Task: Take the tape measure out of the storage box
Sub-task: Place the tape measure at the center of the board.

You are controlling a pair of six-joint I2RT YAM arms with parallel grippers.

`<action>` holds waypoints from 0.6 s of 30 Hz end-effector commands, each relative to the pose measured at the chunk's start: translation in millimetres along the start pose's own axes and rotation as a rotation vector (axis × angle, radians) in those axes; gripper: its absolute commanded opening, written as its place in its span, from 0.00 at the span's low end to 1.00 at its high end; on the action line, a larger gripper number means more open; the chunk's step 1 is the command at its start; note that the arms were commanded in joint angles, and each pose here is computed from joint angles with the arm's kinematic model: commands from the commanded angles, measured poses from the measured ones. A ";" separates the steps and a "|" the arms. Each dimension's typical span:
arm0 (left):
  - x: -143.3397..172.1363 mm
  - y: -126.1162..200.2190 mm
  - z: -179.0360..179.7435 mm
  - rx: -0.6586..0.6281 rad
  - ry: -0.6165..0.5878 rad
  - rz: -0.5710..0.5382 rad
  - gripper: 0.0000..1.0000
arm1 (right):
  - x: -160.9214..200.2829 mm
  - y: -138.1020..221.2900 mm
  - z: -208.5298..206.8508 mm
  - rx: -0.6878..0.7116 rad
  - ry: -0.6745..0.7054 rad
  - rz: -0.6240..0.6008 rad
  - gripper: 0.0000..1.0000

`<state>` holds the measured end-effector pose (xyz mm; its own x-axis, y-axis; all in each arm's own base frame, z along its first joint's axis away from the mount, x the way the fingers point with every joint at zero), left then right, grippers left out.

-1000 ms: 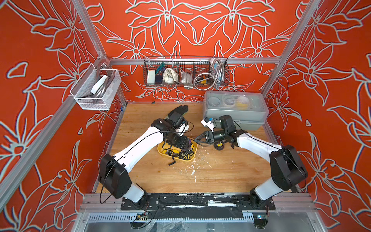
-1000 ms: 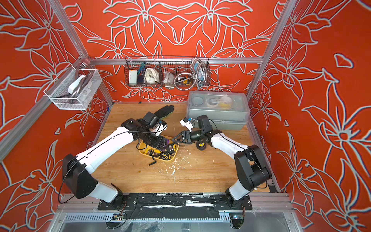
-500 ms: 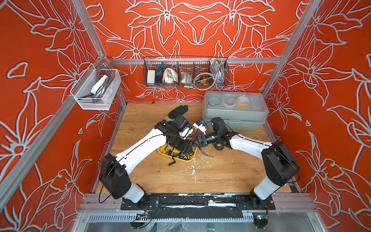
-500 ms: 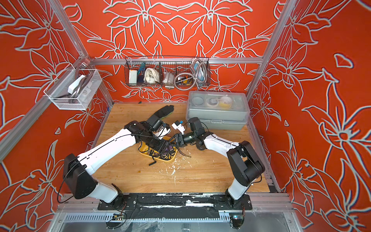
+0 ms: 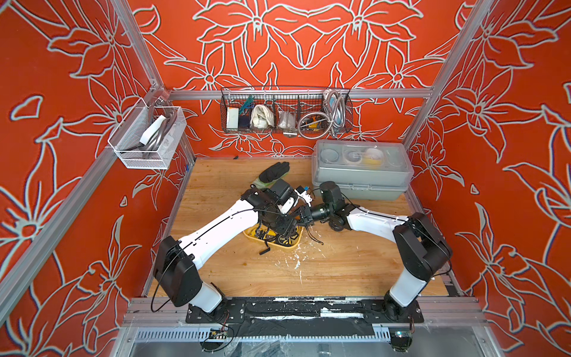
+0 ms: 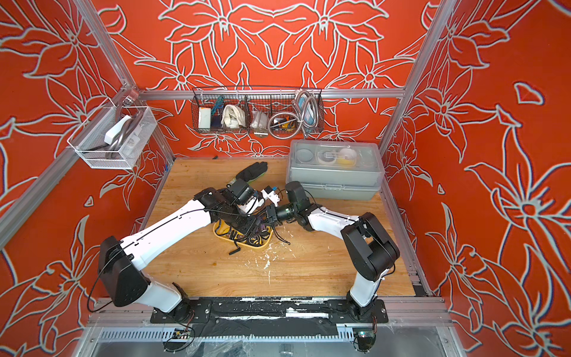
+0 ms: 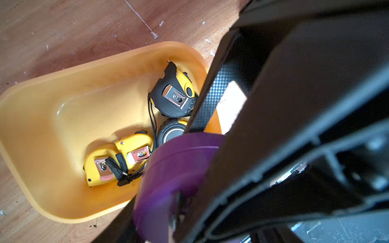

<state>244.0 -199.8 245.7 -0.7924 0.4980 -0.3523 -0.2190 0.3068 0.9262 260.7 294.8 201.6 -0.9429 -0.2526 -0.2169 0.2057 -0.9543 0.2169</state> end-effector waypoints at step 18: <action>-36.5 8.4 21.0 -0.090 0.123 -0.121 1.00 | 3.1 163.1 -34.4 0.102 -0.126 -0.430 0.11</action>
<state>274.1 -196.5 285.4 -0.7753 0.3426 -0.5306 -0.4222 0.3437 0.8388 311.6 154.0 186.3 -0.9797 0.1602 -0.1202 -0.1842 -0.9565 0.2261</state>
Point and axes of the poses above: each gripper's point midway between its finger pads, its own y axis back along the fingers, its own z axis along the line the jaws close on, x = y × z, the point moved 8 cm from there along y, back along the fingers, and after that the axes turned 5 degrees about -y, right-handed, at the moved point
